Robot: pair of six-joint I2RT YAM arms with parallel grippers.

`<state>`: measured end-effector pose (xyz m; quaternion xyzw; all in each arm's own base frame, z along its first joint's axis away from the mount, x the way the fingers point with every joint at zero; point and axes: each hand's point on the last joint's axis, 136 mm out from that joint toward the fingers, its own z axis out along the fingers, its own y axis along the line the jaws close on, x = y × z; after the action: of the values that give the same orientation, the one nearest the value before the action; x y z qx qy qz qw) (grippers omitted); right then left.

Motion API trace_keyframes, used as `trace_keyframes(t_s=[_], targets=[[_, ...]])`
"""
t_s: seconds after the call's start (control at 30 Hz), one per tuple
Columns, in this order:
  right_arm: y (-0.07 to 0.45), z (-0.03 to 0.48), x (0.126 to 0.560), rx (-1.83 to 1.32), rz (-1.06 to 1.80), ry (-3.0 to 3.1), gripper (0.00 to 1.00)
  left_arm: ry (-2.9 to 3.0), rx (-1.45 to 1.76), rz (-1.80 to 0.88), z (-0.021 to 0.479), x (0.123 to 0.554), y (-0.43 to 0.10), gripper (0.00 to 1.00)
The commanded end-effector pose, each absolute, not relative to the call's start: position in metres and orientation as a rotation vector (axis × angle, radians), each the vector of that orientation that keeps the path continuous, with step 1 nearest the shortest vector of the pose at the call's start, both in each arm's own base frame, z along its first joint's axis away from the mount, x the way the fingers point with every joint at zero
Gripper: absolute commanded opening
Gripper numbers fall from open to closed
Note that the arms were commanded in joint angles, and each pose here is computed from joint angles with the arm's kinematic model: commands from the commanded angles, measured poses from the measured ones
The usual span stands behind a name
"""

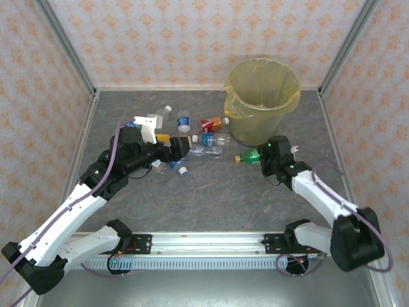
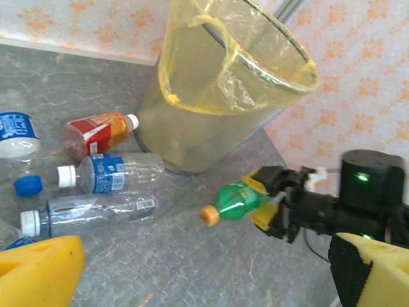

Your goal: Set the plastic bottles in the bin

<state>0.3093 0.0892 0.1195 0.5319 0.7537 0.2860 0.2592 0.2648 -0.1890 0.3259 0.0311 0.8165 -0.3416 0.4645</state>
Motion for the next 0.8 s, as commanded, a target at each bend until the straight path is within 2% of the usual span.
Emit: trace_keyframes(t_s=[0.0,0.23,0.4,0.57,0.77], targets=[[0.059,0.140,0.290,1.418,0.615,1.980,0.57,1.940,-0.004,-0.808,0.338,0.275,-0.181,0.99],[0.021,0.226,0.270,1.287,0.514,1.812,0.55,1.862,-0.039,-0.844,0.354,0.287,-0.185,0.99],[0.007,0.296,0.272,1.165,0.436,1.747,0.55,1.855,-0.024,-0.883,0.357,0.293,-0.196,0.99],[0.004,0.363,0.289,1.030,0.373,1.690,0.54,1.859,-0.022,-0.900,0.358,0.296,-0.200,0.99],[0.015,0.407,0.330,0.913,0.321,1.675,0.54,1.879,-0.029,-0.888,0.356,0.291,-0.196,0.99]])
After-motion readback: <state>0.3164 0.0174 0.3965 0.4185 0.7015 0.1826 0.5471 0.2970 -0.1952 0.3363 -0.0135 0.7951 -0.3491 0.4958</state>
